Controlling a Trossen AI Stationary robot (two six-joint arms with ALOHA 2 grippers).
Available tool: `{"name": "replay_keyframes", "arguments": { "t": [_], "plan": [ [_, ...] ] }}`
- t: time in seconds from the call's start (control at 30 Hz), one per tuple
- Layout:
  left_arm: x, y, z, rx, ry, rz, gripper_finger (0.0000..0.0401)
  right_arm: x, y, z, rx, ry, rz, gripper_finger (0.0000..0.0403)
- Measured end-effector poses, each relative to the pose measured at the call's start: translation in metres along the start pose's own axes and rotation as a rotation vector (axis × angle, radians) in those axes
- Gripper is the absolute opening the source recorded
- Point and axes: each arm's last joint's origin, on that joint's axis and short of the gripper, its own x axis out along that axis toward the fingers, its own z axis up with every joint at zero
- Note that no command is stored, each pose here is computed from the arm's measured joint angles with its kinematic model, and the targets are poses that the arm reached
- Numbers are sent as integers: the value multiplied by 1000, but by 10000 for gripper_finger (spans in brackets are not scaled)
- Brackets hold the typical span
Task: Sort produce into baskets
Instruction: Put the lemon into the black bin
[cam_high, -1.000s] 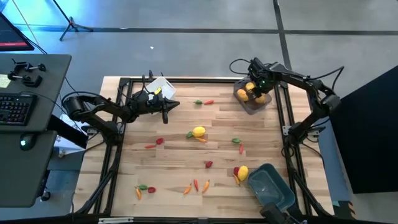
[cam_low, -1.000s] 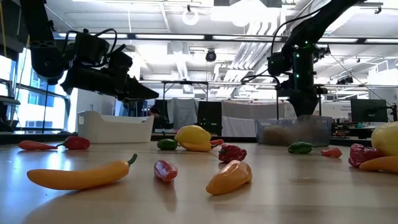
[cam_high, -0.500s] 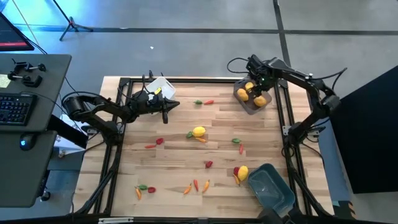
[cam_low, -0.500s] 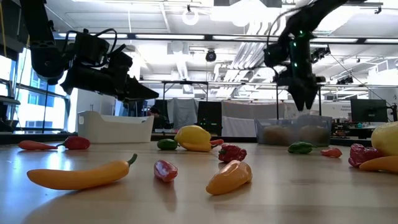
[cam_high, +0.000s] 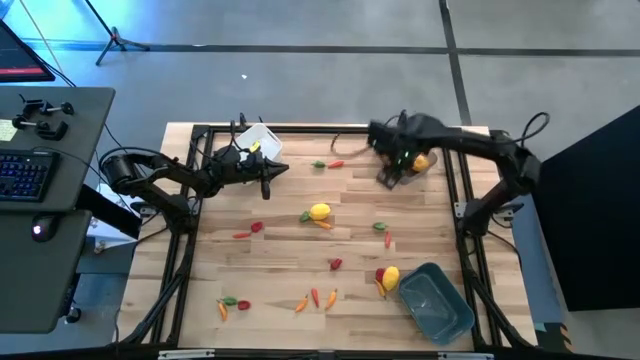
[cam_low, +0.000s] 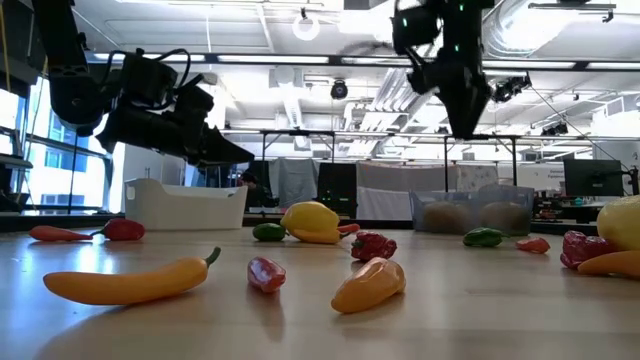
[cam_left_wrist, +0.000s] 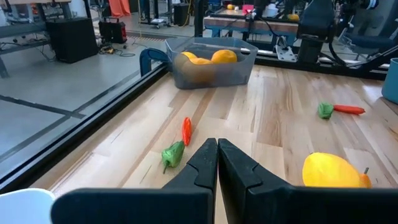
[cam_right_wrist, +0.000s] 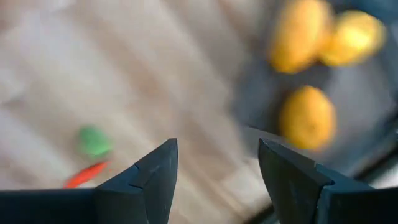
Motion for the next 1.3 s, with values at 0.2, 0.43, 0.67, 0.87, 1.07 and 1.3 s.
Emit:
{"name": "replay_keyframes", "arguments": {
  "t": [0.2,0.43,0.67,0.87,1.07,1.3],
  "plan": [
    [0,0,0,-6,1,-1,0,-9,71,-27,39,47,179,212],
    [0,0,0,-6,1,-1,0,-16,129,-61,297,197,314,220],
    [0,0,0,-5,1,-1,0,9,172,-73,360,358,293,269],
    [0,0,0,-16,3,-2,0,40,188,-71,382,510,221,306],
    [0,0,-1,-18,9,-2,0,60,196,-69,408,571,166,307],
    [0,0,-3,-33,28,-2,0,66,199,-69,484,604,132,307]
  ]
}}
